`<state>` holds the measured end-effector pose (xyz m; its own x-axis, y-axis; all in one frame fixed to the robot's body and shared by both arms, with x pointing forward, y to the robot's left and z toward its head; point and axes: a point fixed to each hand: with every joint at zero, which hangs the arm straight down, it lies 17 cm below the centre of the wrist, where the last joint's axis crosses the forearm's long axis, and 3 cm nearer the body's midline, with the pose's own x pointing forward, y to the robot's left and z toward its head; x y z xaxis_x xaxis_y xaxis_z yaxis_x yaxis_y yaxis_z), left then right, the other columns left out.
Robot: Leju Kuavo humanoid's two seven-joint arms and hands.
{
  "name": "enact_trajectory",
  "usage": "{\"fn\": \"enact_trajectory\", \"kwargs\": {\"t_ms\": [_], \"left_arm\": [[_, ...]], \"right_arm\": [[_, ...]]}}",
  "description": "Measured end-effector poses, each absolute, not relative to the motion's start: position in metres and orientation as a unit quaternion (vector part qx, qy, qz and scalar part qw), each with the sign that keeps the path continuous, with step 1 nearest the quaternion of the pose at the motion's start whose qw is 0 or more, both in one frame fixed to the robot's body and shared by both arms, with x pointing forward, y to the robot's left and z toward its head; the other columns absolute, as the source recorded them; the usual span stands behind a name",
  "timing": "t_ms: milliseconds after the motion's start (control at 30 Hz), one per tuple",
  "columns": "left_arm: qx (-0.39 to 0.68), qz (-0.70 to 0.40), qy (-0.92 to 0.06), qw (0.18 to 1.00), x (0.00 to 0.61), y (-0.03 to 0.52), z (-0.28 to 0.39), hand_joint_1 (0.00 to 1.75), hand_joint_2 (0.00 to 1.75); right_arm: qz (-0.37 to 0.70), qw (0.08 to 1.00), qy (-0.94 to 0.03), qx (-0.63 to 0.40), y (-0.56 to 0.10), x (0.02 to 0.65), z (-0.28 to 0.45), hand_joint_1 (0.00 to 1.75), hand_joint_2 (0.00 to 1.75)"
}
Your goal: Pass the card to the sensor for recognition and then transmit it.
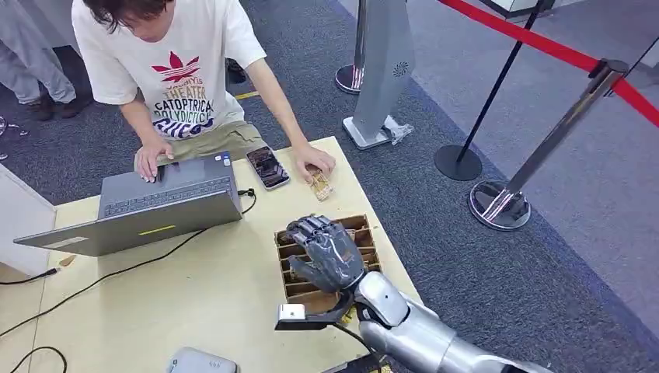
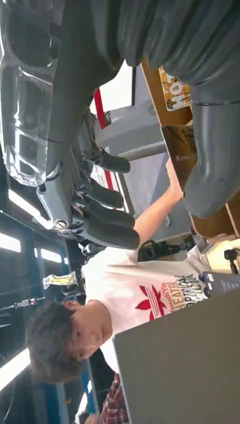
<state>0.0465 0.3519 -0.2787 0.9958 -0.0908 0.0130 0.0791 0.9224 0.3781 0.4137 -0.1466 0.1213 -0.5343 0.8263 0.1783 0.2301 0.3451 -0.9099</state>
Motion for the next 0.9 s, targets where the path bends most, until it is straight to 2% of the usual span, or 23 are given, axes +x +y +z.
{"fn": "enact_trajectory", "kwargs": {"t_ms": [100,300,333,367,400,433,467,500,900], "left_arm": [[0.192,-0.041,-0.015,0.980,0.046,0.352,-0.279,0.00,1.75],[0.193,-0.042,-0.014,0.980,0.046,0.353,-0.279,0.00,1.75],[0.193,-0.042,-0.014,0.980,0.046,0.353,-0.279,0.00,1.75],[0.194,-0.042,-0.014,0.980,0.046,0.353,-0.279,0.00,1.75],[0.194,-0.043,-0.014,0.980,0.046,0.353,-0.279,0.00,1.75],[0.194,-0.043,-0.014,0.980,0.046,0.353,-0.279,0.00,1.75],[0.194,-0.044,-0.015,0.980,0.046,0.353,-0.279,0.00,1.75],[0.195,-0.044,-0.015,0.980,0.046,0.354,-0.278,0.00,1.75],[0.197,-0.043,-0.014,0.979,0.046,0.355,-0.278,0.00,1.75]], "right_arm": [[0.455,0.334,-0.745,-0.356,-0.151,0.418,0.117,0.70,1.75],[0.460,0.340,-0.737,-0.360,-0.157,0.422,0.110,0.72,1.75],[0.461,0.340,-0.736,-0.360,-0.157,0.423,0.109,0.80,1.75],[0.462,0.341,-0.735,-0.361,-0.158,0.424,0.108,0.80,1.75],[0.463,0.342,-0.734,-0.362,-0.159,0.425,0.107,0.94,1.75],[0.464,0.343,-0.732,-0.363,-0.160,0.425,0.105,1.17,1.75],[0.464,0.344,-0.730,-0.364,-0.161,0.426,0.104,1.17,1.75],[0.464,0.346,-0.729,-0.365,-0.163,0.426,0.103,1.29,1.75],[0.467,0.351,-0.720,-0.374,-0.171,0.430,0.097,1.55,1.75]]}}
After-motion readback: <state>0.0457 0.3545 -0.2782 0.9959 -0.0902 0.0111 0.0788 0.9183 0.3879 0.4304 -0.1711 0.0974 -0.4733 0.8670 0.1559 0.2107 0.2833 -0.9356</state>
